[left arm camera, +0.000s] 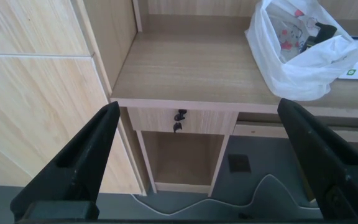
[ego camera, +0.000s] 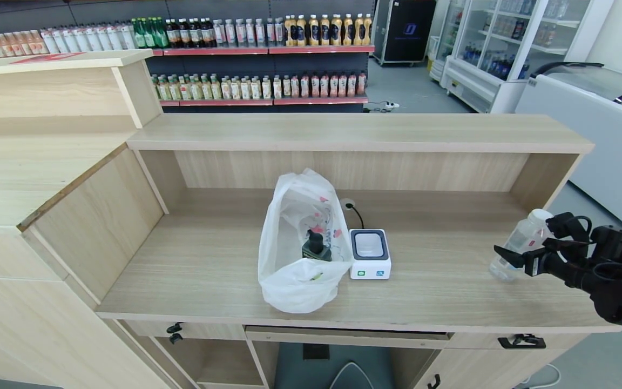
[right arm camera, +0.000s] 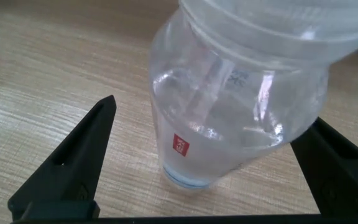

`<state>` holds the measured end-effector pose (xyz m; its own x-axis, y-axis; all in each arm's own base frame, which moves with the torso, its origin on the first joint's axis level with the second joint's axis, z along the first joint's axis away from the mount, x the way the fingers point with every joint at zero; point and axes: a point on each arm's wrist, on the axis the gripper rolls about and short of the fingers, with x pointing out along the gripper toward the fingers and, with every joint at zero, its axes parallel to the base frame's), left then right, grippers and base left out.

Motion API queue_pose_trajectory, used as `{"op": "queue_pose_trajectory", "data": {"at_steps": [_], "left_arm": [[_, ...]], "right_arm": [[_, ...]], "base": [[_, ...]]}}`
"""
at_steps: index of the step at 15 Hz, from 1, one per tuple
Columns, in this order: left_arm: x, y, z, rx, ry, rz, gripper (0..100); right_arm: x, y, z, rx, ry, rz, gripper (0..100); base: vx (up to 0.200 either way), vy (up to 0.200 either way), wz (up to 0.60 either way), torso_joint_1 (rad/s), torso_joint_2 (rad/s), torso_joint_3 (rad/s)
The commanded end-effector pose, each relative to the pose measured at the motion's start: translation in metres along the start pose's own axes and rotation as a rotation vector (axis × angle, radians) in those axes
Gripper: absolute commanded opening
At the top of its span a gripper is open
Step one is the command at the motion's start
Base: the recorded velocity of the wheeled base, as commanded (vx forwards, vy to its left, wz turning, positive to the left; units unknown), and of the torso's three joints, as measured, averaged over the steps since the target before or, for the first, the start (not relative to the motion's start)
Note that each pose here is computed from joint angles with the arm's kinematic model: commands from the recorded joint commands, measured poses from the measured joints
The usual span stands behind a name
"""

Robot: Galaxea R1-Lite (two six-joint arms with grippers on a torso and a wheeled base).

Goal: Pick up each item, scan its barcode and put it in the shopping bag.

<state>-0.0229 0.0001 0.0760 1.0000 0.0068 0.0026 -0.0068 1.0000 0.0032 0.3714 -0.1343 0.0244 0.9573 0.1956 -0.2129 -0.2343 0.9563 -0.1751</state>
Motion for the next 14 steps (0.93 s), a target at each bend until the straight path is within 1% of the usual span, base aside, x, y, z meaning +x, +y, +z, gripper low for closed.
{"op": "queue_pose_trajectory", "data": {"at_steps": [1, 14], "left_arm": [[0.000, 0.000, 0.000, 0.000, -0.001, 0.001, 100], [0.000, 0.000, 0.000, 0.000, -0.001, 0.001, 100]], "right_arm": [[0.004, 0.002, -0.002, -0.001, 0.001, 0.009, 100], [0.017, 0.003, -0.004, -0.015, -0.014, 0.023, 100]], "base": [[0.000, 0.000, 0.00, 0.000, 0.00, 0.000], [0.000, 0.000, 0.00, 0.000, 0.00, 0.000]]}}
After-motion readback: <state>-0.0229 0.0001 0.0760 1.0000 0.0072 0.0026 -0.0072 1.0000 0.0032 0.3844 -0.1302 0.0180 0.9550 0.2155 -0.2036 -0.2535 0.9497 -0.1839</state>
